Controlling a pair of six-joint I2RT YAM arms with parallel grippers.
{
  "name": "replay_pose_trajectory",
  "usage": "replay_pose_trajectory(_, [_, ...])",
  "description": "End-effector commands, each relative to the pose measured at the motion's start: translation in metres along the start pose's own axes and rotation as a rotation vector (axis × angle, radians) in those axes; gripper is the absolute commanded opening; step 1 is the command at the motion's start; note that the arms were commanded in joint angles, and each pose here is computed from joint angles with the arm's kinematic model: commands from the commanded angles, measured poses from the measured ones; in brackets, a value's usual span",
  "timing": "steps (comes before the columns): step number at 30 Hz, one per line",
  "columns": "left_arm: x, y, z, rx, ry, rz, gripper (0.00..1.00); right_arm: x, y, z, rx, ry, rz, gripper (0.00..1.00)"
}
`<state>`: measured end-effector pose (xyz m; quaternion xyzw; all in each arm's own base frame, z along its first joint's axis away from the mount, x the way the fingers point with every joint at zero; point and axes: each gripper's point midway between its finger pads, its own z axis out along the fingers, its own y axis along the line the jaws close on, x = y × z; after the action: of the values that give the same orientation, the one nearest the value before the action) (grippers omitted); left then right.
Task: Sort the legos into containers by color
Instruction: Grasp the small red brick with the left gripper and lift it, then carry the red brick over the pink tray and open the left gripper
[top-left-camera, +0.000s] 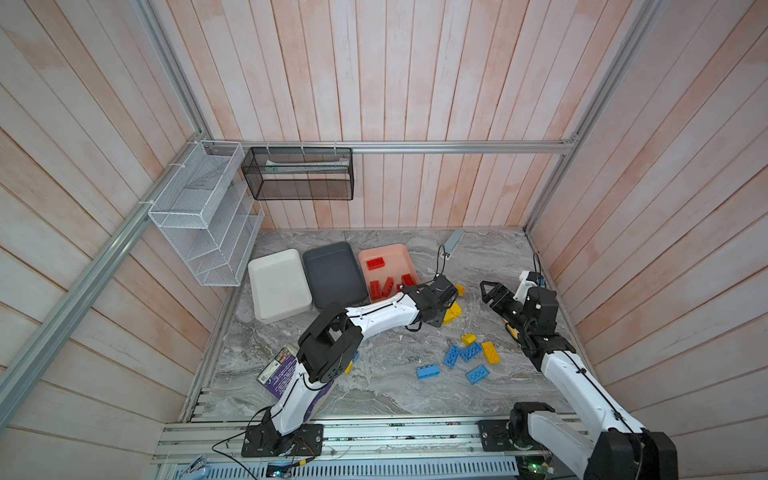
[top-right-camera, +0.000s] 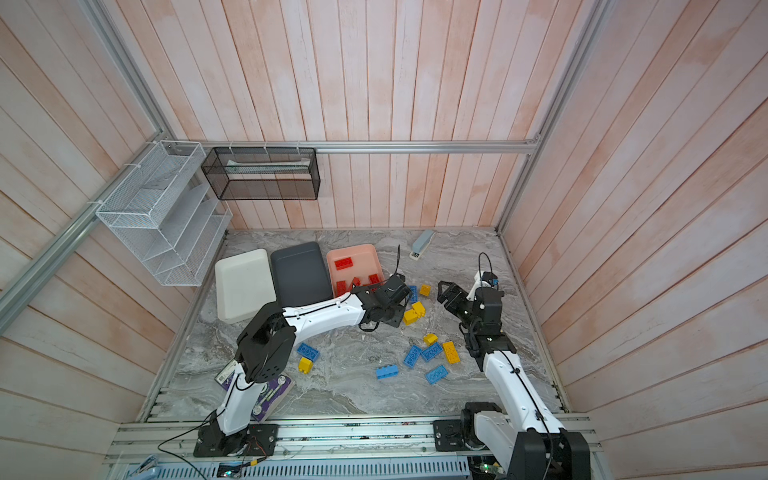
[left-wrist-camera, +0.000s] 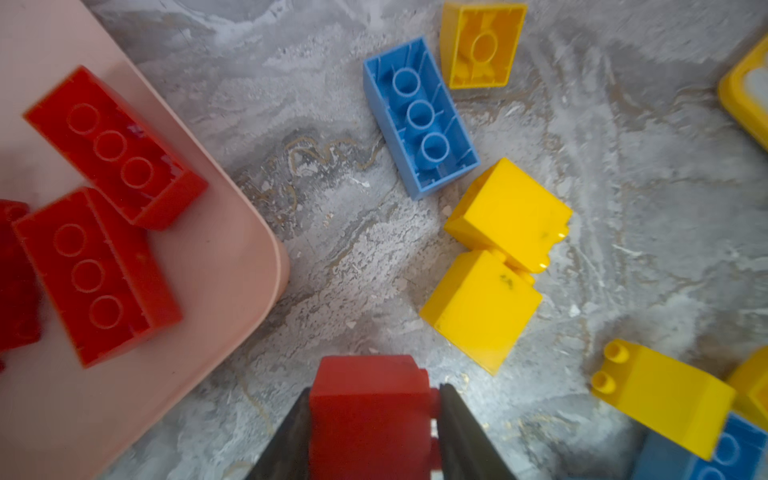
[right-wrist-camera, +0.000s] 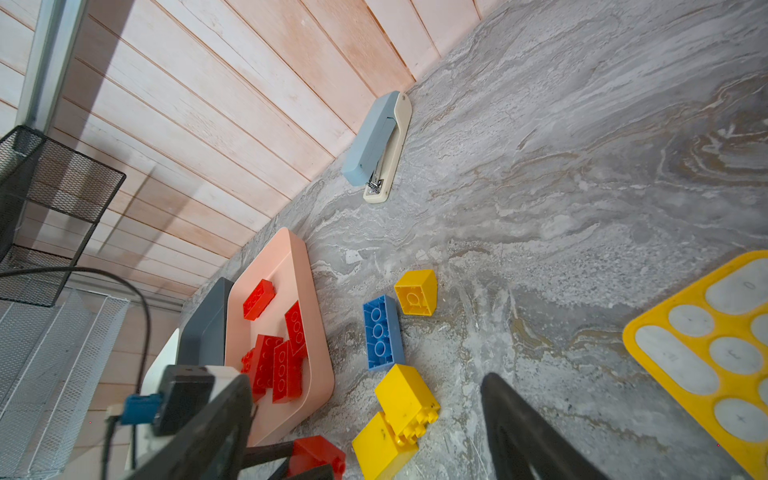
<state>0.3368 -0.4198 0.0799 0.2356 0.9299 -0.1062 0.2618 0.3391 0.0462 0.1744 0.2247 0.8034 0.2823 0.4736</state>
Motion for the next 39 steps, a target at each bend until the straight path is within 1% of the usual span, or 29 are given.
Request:
replay_pose_trajectory(1, [-0.027,-0.005,-0.040,0.048,-0.086,-0.009,0.39,0.000,0.006,-0.001,-0.032,-0.009,-0.010,0.86])
replay_pose_trajectory(8, [-0.049,-0.006,-0.086,0.078,-0.156,0.010,0.40,0.000,0.007,-0.002,-0.040,-0.011,-0.011,0.86])
replay_pose_trajectory(12, [-0.063,0.012,-0.104,0.082,-0.192,-0.011,0.40,0.000,0.008,-0.002,-0.044,-0.012,-0.012,0.86])
replay_pose_trajectory(15, [-0.071,0.032,-0.107,0.061,-0.196,-0.032,0.41,0.000,0.008,-0.002,-0.043,-0.012,-0.014,0.86])
replay_pose_trajectory(18, [-0.078,0.056,-0.102,0.049,-0.187,-0.058,0.41,0.002,0.008,-0.001,-0.051,-0.007,-0.011,0.86])
replay_pose_trajectory(21, [-0.082,0.079,-0.091,0.037,-0.173,-0.092,0.41,0.006,0.013,0.000,-0.088,0.010,-0.003,0.86])
replay_pose_trajectory(29, [-0.089,0.128,-0.044,0.006,-0.133,-0.167,0.41,0.011,0.013,0.005,-0.091,0.026,-0.008,0.86])
replay_pose_trajectory(34, [-0.096,0.145,-0.021,-0.020,-0.109,-0.179,0.42,0.014,0.013,0.007,-0.095,0.037,-0.009,0.86])
replay_pose_trajectory(39, [-0.102,0.154,-0.015,-0.039,-0.114,-0.182,0.46,0.016,0.016,0.009,-0.099,0.046,-0.020,0.86])
